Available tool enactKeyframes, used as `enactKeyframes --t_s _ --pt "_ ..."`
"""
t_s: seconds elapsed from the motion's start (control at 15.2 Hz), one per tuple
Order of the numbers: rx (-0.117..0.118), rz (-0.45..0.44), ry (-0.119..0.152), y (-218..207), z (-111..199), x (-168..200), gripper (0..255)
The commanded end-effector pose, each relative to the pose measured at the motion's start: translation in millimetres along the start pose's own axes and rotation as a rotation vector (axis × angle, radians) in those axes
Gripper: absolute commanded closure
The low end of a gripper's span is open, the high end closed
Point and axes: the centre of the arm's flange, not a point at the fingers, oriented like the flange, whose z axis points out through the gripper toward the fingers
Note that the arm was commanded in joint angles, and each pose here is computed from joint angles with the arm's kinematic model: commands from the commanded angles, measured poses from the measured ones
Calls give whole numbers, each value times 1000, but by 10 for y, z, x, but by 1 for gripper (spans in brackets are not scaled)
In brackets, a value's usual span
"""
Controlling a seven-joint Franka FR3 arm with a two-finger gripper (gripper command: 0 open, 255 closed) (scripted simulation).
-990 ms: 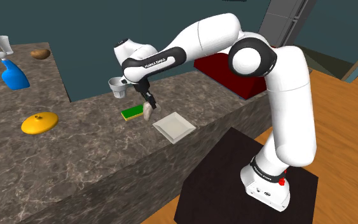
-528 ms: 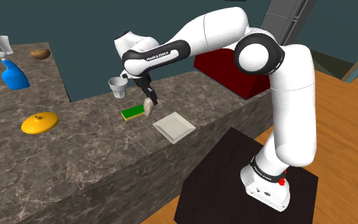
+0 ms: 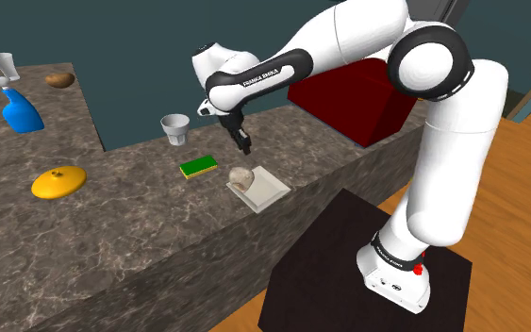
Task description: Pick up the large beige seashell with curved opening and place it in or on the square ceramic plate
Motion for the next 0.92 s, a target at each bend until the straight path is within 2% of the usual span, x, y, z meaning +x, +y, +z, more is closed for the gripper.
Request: enactKeyframes --t_s 0.0,0.2,0.26,0.86 --pt "7 166 41 -45 124 -76 0" --pt "27 663 166 -245 506 -220 0" --pt "31 780 195 -301 596 -231 0" --pt "31 780 195 -284 989 -156 0"
